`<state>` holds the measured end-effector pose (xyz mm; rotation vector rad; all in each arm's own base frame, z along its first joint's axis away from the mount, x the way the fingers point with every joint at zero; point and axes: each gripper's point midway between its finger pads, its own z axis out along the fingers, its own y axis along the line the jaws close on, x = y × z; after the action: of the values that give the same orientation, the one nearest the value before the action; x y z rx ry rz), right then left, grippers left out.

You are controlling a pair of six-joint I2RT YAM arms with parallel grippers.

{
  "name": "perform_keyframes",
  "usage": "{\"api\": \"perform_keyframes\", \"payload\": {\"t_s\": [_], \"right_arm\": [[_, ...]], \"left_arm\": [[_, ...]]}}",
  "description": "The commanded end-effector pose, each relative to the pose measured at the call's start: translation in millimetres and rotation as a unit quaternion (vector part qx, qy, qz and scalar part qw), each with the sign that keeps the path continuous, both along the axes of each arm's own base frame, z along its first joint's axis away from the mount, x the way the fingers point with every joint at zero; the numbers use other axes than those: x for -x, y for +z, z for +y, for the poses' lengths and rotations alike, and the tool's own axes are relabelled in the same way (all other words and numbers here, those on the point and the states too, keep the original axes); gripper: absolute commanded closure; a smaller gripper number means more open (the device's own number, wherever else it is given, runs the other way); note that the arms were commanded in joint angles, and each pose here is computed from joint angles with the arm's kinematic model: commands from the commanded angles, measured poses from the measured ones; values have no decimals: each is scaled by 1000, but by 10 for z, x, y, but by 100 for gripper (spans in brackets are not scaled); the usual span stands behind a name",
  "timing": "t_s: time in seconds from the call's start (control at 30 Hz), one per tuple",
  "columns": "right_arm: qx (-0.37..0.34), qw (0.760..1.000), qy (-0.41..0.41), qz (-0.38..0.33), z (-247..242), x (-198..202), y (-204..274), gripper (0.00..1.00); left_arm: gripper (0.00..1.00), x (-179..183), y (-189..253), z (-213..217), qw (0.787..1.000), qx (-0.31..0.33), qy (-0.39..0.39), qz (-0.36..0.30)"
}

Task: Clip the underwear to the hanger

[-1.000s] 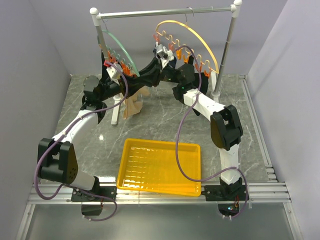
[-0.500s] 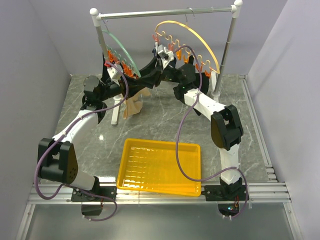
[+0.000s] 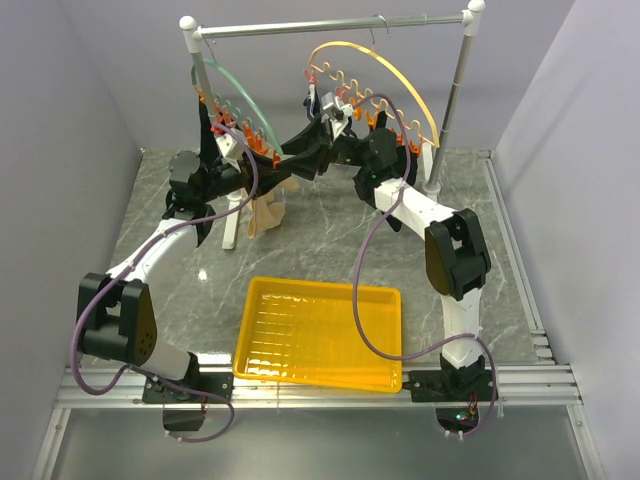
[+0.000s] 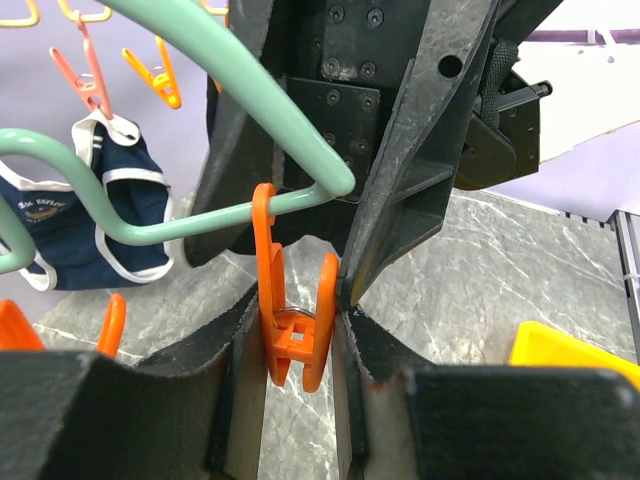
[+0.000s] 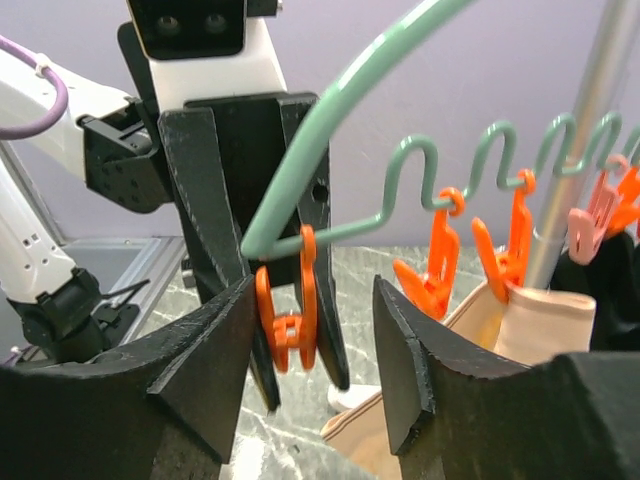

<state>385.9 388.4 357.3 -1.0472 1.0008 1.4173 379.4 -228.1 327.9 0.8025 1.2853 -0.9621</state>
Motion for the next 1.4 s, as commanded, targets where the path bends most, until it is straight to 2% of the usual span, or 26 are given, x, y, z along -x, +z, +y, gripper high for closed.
{"api": "perform_keyframes", "payload": {"t_s": [0.0,0.13,0.47,0.63,1.0,1.07,1.2,1.33,1.37], "right_arm": [[-7,1000,0,-21,-122,67,129,44],[-12,1000,2,-14,-96,48,132,52],[-18,1000,3,-15,-31,74,179,47],[-21,1000,8,-14,17,98,200,51],[-25,1000,15,-10,85,150,214,55],[-24,1000,16,-10,93,152,207,57],[-20,1000,14,-5,105,139,198,66],[-20,1000,17,-5,127,136,208,68],[-18,1000,17,-3,129,135,201,76]], "left_arm": [[97,44,316,-15,999,14,-10,-49],[97,43,313,-20,999,13,-12,-47],[97,55,318,-37,999,11,-19,-48],[97,44,303,-39,999,11,-19,-46],[97,24,295,-41,999,11,-18,-46],[97,21,296,-46,999,11,-18,-46],[96,2,310,-51,999,11,-16,-46],[96,-7,272,-72,999,3,-14,-42],[96,-6,274,-80,999,1,-16,-42]]}}
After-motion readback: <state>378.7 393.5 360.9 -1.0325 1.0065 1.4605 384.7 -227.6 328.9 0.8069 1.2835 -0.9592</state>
